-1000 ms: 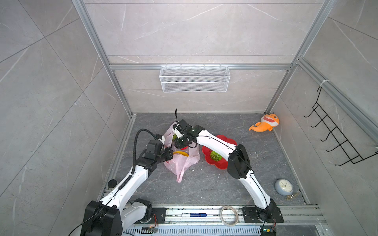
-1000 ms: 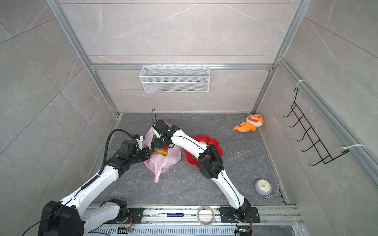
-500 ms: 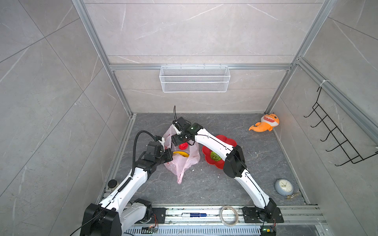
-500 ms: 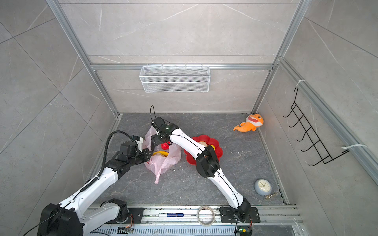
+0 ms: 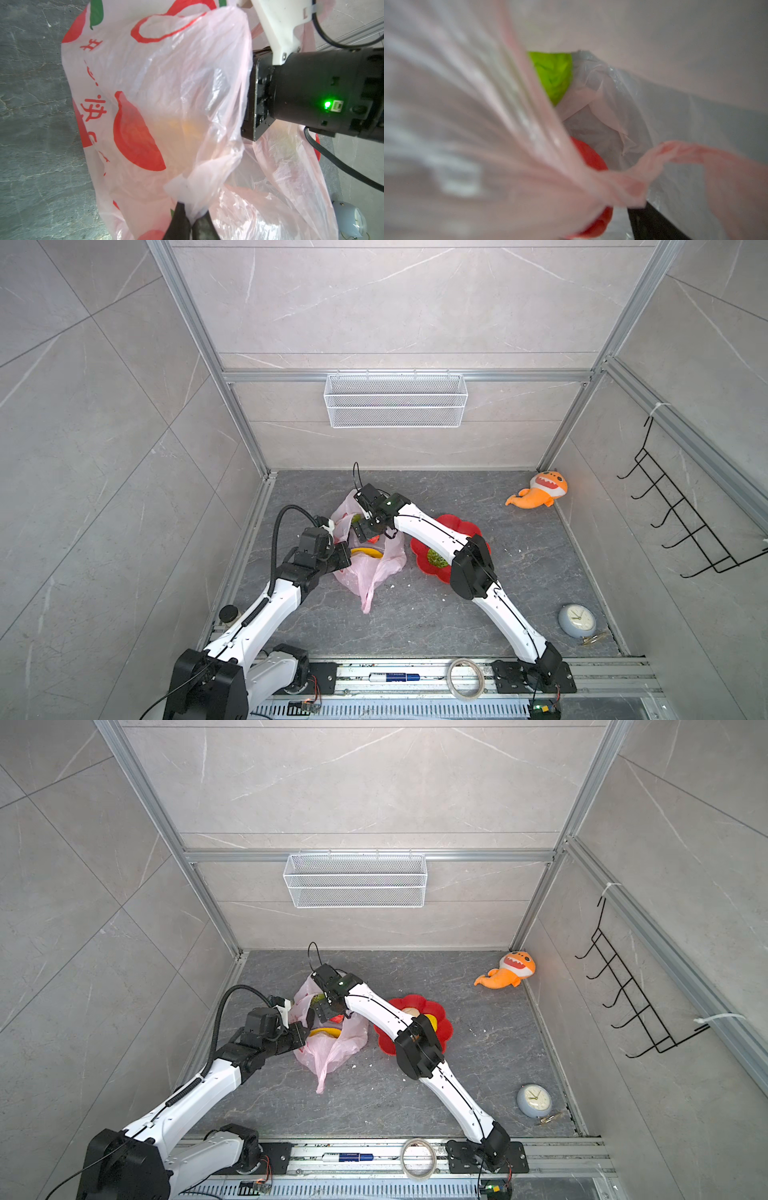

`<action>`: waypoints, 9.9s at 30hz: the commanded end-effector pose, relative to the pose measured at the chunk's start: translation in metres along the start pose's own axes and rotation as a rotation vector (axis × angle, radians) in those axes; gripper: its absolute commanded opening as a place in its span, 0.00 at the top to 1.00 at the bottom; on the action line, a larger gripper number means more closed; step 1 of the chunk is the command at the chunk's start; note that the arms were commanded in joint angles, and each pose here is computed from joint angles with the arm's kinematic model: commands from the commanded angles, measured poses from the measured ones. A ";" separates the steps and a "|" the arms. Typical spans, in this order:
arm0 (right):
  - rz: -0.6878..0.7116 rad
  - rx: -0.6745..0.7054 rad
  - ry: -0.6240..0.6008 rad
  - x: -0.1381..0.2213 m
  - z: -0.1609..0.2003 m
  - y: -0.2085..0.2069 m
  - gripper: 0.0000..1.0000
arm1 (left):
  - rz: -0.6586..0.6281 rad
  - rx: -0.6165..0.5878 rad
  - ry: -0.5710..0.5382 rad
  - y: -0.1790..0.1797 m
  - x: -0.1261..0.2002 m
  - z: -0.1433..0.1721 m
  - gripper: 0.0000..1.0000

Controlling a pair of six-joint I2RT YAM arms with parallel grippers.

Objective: Take fruits out of the plastic bag
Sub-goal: Pick up the fruit from the plastic bag, then place the fruit on the plate, then pick up the fruit from the plastic bag.

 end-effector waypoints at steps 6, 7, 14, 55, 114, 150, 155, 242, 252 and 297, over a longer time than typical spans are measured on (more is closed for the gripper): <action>0.027 -0.031 0.048 -0.024 0.009 -0.010 0.09 | 0.010 -0.009 -0.029 -0.003 -0.001 -0.005 1.00; 0.026 -0.035 0.045 -0.026 0.009 -0.011 0.09 | 0.010 -0.011 -0.030 -0.003 -0.001 -0.005 1.00; 0.015 -0.043 0.017 -0.031 0.001 -0.014 0.16 | 0.009 -0.011 -0.026 -0.003 -0.001 -0.006 1.00; -0.292 -0.003 -0.072 0.121 0.001 0.005 0.75 | 0.038 -0.033 -0.138 -0.026 0.005 -0.050 1.00; 0.257 -0.417 0.135 0.118 0.189 -0.165 0.60 | -0.038 -0.012 -0.131 -0.022 0.019 -0.046 1.00; -0.124 -0.189 -0.193 0.230 0.094 -0.086 0.47 | -0.072 -0.027 -0.015 -0.017 0.029 -0.028 1.00; -0.311 -0.105 -0.240 0.219 0.051 -0.020 0.49 | -0.062 -0.021 0.026 -0.016 0.037 -0.019 1.00; -0.126 -0.408 -0.053 -0.058 0.027 0.083 0.51 | -0.274 0.143 -0.198 0.030 0.021 0.013 1.00; -0.180 -0.332 -0.108 -0.030 0.020 0.084 0.76 | -0.279 0.158 -0.210 0.030 0.023 0.013 1.00; -0.473 -0.086 -0.178 0.189 0.035 0.041 0.79 | -0.174 0.164 -0.256 0.012 0.029 -0.009 1.00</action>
Point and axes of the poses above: each gripper's point midway between its finger pads, its own x axis back along the fingers, its own y axis along the line the jaws close on, z = x × y, the point moved 10 cm from there along x, back along the fingers, and after that the axes turned 3 degrees about -x, right-handed, at the moved point
